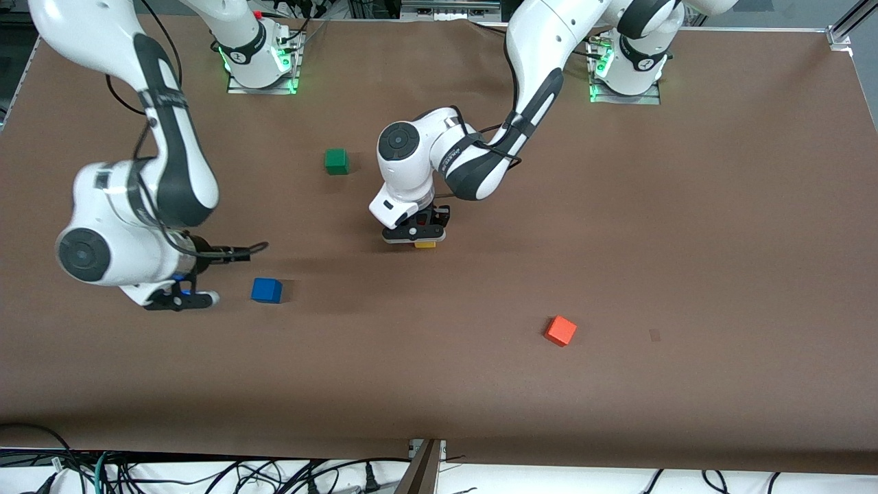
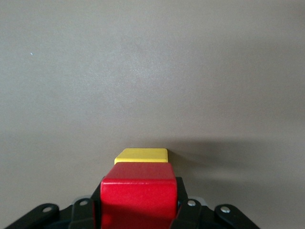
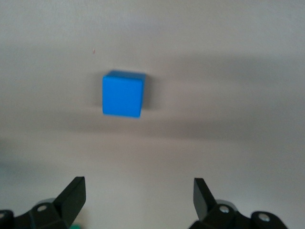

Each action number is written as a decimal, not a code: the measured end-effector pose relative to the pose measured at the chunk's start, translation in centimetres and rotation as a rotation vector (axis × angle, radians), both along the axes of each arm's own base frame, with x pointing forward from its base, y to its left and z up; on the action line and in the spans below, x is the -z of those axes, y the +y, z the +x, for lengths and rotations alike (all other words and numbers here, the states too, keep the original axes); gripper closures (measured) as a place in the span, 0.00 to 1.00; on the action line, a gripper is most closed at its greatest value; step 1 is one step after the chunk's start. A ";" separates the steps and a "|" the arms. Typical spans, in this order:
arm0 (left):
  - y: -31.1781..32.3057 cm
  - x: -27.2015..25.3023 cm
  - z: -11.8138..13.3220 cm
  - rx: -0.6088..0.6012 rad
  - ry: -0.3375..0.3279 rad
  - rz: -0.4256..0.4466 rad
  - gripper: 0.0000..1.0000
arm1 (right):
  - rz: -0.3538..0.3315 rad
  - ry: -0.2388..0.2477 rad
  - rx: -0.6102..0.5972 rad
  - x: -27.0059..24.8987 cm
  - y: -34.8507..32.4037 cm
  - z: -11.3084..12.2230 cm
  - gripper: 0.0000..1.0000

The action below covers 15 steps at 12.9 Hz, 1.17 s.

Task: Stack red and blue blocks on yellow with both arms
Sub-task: 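Lower the red cube onto yellow while the right gripper grasps blue, then open the left gripper and lift away while the right gripper carries blue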

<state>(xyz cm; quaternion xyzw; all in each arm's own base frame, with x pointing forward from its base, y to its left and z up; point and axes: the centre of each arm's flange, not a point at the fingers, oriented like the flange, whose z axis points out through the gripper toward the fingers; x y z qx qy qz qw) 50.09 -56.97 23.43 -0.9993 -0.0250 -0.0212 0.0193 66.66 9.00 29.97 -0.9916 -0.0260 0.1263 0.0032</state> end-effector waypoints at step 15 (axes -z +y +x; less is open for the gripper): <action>0.2 0.1 0.2 0.011 -0.023 0.021 0.44 | 0.012 -0.067 -0.003 9.8 2.7 2.4 0.44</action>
